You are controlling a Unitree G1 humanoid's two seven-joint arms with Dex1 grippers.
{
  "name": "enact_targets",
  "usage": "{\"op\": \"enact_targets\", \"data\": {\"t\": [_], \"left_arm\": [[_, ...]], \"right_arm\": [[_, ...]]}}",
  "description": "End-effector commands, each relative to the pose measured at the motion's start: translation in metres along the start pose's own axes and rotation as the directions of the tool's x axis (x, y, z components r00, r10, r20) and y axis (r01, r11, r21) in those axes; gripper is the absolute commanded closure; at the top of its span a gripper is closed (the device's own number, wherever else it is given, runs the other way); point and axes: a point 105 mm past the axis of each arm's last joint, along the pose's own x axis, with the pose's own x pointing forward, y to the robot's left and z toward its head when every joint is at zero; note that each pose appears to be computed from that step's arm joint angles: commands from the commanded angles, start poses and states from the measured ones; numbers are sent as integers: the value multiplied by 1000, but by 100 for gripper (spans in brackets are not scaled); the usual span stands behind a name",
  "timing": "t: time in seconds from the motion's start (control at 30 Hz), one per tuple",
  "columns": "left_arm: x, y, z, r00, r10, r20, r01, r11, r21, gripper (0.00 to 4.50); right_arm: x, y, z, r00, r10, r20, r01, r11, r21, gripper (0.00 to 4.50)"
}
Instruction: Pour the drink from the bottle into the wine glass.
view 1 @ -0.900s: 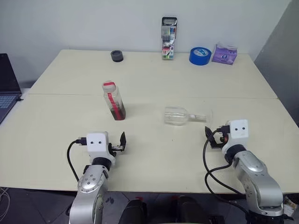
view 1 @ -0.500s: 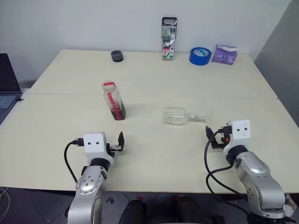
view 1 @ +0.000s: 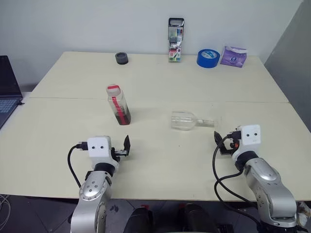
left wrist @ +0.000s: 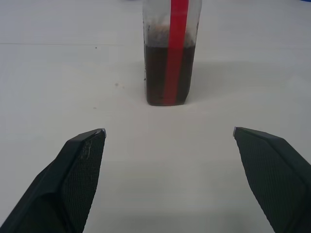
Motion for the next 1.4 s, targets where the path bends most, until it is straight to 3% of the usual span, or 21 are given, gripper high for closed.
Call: {"op": "enact_targets", "data": {"t": [0.03,0.17,0.33,0.47,0.67,0.73,1.4], "left_arm": [[1,1,15,998,5,61,-5,1000,3,1],[2,3,16,998,16,65,-17,1000,6,1],[6,2,22,997,10,79,-11,1000,12,1],[12,2,28,995,12,95,-14,1000,24,1],[26,0,36,993,15,118,-17,1000,24,1],[30,-1,40,992,15,128,-18,1000,25,1],[60,-7,73,976,-17,217,3,998,64,1]], "right_arm": [[-3,-2,20,997,-7,83,8,1000,-11,0],[-2,0,33,993,26,115,-23,999,-26,0],[5,11,94,939,189,286,-170,981,-92,0],[5,51,127,774,556,302,-554,826,-103,0],[1,75,126,565,801,197,-793,594,-138,0],[3,80,129,528,829,185,-816,555,-160,0],[8,99,142,489,841,232,-814,535,-225,0]]}}
